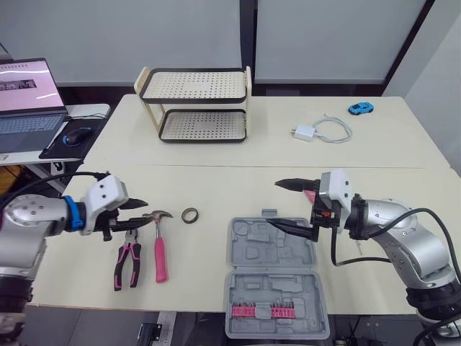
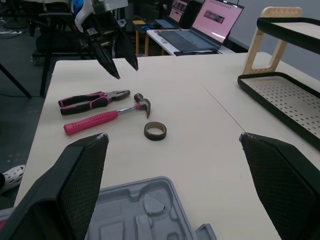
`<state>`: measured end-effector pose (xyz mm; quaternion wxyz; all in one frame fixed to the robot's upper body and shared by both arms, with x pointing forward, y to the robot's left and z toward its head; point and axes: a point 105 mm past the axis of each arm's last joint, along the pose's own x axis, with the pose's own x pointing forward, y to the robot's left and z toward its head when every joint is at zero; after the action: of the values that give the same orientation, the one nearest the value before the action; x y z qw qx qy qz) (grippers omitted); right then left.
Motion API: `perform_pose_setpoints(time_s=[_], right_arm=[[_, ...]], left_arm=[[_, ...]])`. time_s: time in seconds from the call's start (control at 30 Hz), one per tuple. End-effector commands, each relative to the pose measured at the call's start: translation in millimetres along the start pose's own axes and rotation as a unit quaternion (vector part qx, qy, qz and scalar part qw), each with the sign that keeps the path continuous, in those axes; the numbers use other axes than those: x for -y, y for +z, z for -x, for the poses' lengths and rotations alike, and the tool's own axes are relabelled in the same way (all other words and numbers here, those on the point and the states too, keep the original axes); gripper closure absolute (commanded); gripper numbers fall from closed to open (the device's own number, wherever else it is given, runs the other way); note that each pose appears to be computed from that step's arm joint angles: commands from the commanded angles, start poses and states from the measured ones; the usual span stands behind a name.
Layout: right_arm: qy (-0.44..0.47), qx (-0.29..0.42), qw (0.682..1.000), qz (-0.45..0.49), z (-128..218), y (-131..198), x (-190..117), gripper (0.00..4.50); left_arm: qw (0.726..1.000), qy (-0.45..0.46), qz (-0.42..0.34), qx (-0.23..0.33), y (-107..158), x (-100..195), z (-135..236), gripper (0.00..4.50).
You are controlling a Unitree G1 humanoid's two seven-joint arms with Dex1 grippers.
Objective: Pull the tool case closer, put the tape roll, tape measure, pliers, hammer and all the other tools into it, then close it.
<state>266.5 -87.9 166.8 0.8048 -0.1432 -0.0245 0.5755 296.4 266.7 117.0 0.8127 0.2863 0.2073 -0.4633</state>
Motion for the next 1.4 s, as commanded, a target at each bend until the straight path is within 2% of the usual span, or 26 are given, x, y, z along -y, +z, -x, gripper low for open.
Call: perform_pose_setpoints(time_s=[0.03,0.17,0.27,0.33,0.7,0.9,1.0,1.4], right_arm=[[0.002,0.013,1.000,0.024,-1.9,11.1,-5.1,0.00],[-0.004,0.004,1.000,0.026,-0.2,9.0,-11.1,0.00],[-0.009,0.002,1.000,0.023,1.5,8.7,-16.6,0.00],[-0.011,-0.004,1.000,0.021,2.7,7.1,-19.8,0.00],[-0.021,-0.019,0.999,0.017,6.4,3.0,-26.2,0.00],[-0.027,-0.021,0.999,0.020,6.4,3.8,-22.8,0.00],[-0.031,-0.020,0.999,0.019,6.3,4.6,-21.5,0.00],[-0.030,-0.024,0.999,0.017,5.3,2.8,-23.4,0.00]], left_arm=[[0.999,-0.014,-0.030,-0.005,-2.3,-5.7,-12.2,2.25],[0.998,-0.042,-0.047,0.001,-3.1,-5.1,-29.5,2.25],[0.997,-0.052,-0.055,-0.001,-6.3,-6.0,-39.9,2.82],[0.997,-0.059,-0.059,-0.002,-7.6,-5.9,-44.5,3.43],[0.993,-0.075,-0.094,0.004,1.6,-10.4,-75.7,3.43],[0.989,-0.083,-0.120,-0.025,-4.2,-8.9,-89.5,3.43],[0.990,-0.083,-0.114,-0.019,-2.0,-8.0,-96.8,3.43],[0.988,-0.092,-0.117,-0.028,-6.6,-2.1,-104.5,3.43]])
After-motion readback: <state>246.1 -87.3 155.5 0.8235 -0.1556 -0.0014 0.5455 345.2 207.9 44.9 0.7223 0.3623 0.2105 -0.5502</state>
